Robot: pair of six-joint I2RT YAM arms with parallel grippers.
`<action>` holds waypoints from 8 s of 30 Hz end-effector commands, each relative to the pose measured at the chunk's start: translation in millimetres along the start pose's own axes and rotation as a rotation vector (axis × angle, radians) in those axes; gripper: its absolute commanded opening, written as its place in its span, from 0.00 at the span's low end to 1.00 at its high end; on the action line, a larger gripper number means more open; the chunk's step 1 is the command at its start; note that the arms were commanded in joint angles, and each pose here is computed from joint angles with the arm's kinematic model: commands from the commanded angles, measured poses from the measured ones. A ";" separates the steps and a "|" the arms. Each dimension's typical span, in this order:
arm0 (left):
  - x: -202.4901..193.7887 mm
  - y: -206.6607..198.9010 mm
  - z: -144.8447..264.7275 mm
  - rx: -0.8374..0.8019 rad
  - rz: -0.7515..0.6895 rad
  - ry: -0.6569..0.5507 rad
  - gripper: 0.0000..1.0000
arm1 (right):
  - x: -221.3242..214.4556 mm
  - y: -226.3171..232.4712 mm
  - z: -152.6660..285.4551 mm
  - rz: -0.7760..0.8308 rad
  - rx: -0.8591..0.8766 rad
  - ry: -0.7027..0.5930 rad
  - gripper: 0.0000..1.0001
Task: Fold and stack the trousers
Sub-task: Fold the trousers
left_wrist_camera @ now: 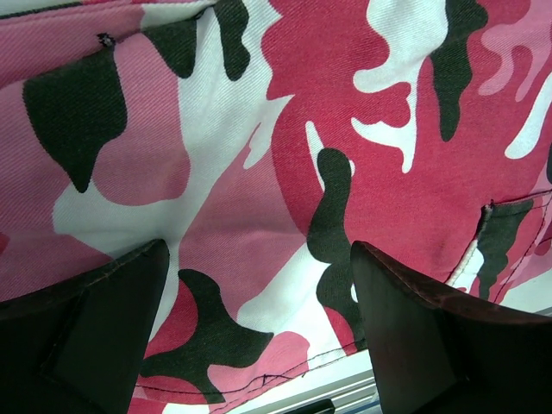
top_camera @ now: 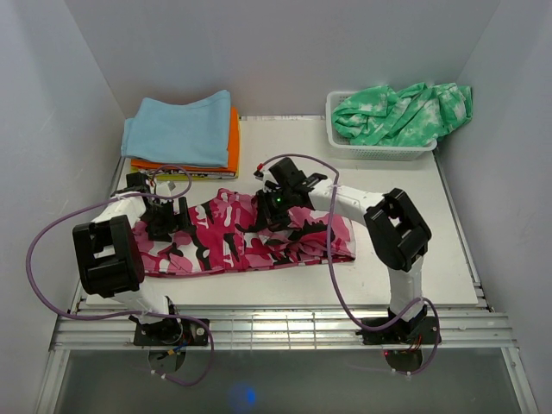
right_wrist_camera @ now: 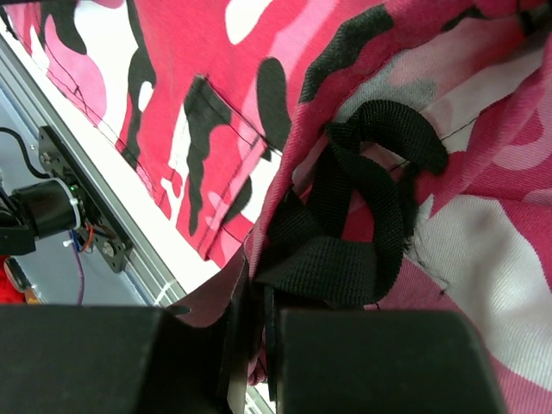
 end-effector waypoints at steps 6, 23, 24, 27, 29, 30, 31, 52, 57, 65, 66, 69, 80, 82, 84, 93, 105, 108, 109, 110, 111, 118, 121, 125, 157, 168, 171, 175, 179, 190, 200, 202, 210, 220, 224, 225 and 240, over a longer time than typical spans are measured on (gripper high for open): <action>-12.6 -0.5 -6.1 0.019 0.018 0.061 0.98 | 20.5 22.6 -14.6 0.024 0.055 -0.048 0.08; 50.6 -55.2 78.1 -0.215 -0.240 -0.254 0.98 | 39.5 56.8 124.0 0.467 0.190 -0.142 0.96; 56.2 -62.9 85.4 -0.225 -0.273 -0.281 0.98 | 40.4 37.4 140.5 0.469 0.169 -0.157 0.92; 57.5 -88.7 87.7 -0.297 -0.388 -0.289 0.97 | 17.7 -12.6 170.9 0.490 0.066 -0.098 0.76; 53.0 -105.6 81.5 -0.343 -0.464 -0.269 0.92 | -0.6 -38.6 187.1 0.521 -0.011 -0.036 0.65; 54.7 -108.0 76.8 -0.315 -0.486 -0.272 0.90 | -13.2 -61.2 193.1 0.473 -0.055 -0.015 0.62; 51.1 -118.1 69.0 -0.308 -0.518 -0.248 0.88 | -20.4 -69.7 199.0 0.473 -0.093 0.001 0.59; 59.3 -224.7 -57.7 -0.187 -0.766 -0.036 0.69 | -114.4 -150.4 148.2 0.212 -0.257 0.263 0.39; 75.1 -166.2 -58.9 -0.092 -0.553 0.045 0.62 | -117.8 -154.1 147.0 0.187 -0.279 0.293 0.38; 105.7 -142.8 6.8 -0.149 -0.684 -0.141 0.71 | -112.5 -147.7 150.3 0.216 -0.245 0.263 0.34; 100.8 -147.1 19.7 -0.175 -0.719 -0.143 0.73 | -111.0 -146.5 151.4 0.220 -0.244 0.257 0.33; 81.3 -167.2 35.3 -0.259 -0.889 -0.125 0.73 | -106.6 -142.4 154.0 0.236 -0.223 0.243 0.33; 12.0 -261.9 5.3 -0.237 -1.241 -0.149 0.75 | -95.7 -130.2 163.4 0.287 -0.188 0.192 0.23; 10.5 -278.1 4.6 -0.254 -1.342 -0.170 0.78 | -92.9 -127.9 166.1 0.308 -0.181 0.187 0.21; 9.6 -286.4 -2.5 -0.266 -1.382 -0.161 0.81 | -91.9 -127.2 166.6 0.309 -0.175 0.190 0.20; -11.8 -304.6 -40.7 -0.226 -1.586 -0.136 0.84 | -105.0 -135.7 148.6 0.233 -0.112 0.222 0.27; 36.8 -263.0 -53.0 0.167 -1.476 -0.271 0.34 | -118.2 -152.2 132.9 0.139 -0.124 0.290 0.27; 58.3 -239.5 -35.5 0.209 -1.413 -0.311 0.18 | -119.6 -152.0 134.0 0.141 -0.133 0.293 0.26; 65.1 -223.0 -33.7 0.221 -1.396 -0.301 0.18 | -120.6 -152.3 133.9 0.140 -0.136 0.294 0.25; 67.6 -215.6 -30.9 0.222 -1.390 -0.300 0.19 | -120.7 -152.3 134.0 0.141 -0.138 0.293 0.25; 70.6 -207.1 -26.8 0.227 -1.381 -0.304 0.20 | -120.8 -152.1 134.8 0.144 -0.142 0.292 0.25; 81.0 -143.1 -19.5 0.192 -1.229 -0.204 0.77 | -115.8 -148.5 140.5 0.167 -0.155 0.268 0.28; 80.9 -138.7 0.5 0.130 -1.201 -0.207 0.81 | -112.6 -144.0 143.5 0.176 -0.144 0.256 0.30; 69.3 -146.0 29.4 -0.003 -1.221 -0.243 0.83 | -108.0 -139.4 147.5 0.202 -0.129 0.238 0.31; -31.9 -140.6 20.0 -0.338 -1.652 -0.116 0.48 | -91.4 -142.6 123.3 0.161 -0.045 0.187 0.30; -33.2 -150.3 -11.0 -0.340 -1.699 -0.115 0.61 | -91.7 -147.3 118.0 0.121 -0.057 0.198 0.30; -31.2 -150.1 -16.1 -0.332 -1.710 -0.119 0.64 | -92.6 -147.8 117.8 0.118 -0.059 0.202 0.30; -34.9 -146.3 -20.5 -0.341 -1.721 -0.083 0.63 | -93.1 -148.6 117.4 0.113 -0.064 0.206 0.30; -43.8 -140.1 -20.5 -0.362 -1.747 -0.039 0.52 | -94.1 -151.1 116.0 0.106 -0.077 0.215 0.30; -48.0 -137.5 -22.7 -0.381 -1.732 0.018 0.57 | -94.7 -155.2 111.5 0.084 -0.084 0.219 0.29; -41.7 -149.9 -3.9 -0.414 -1.739 -0.038 0.07 | -96.6 -157.8 113.0 0.088 -0.125 0.226 0.29; -46.5 -150.7 4.9 -0.443 -1.732 -0.025 0.01 | -96.7 -158.3 113.0 0.083 -0.128 0.224 0.29; -69.9 -141.4 18.5 -0.531 -1.718 0.088 0.00 | -96.7 -160.3 112.7 0.083 -0.145 0.225 0.28; -73.3 -133.5 15.6 -0.478 -1.678 0.130 0.36 | -95.4 -158.5 114.4 0.092 -0.139 0.233 0.28; -58.8 -150.8 39.7 -0.460 -1.622 0.028 0.40 | -93.4 -157.0 115.2 0.096 -0.126 0.232 0.28; -53.3 -156.1 47.6 -0.441 -1.582 0.001 0.41 | -91.9 -156.2 116.2 0.104 -0.124 0.228 0.28; 34.9 -160.0 15.9 -0.215 -0.871 0.043 0.61 | -83.8 -141.6 129.3 0.149 -0.106 0.174 0.28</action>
Point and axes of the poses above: each gripper's point midway between its finger pads, its own z axis back along the fingers, its own y axis along the line the jaws close on, x = y × z, the point moved 9 cm from there along z, back along the fingers
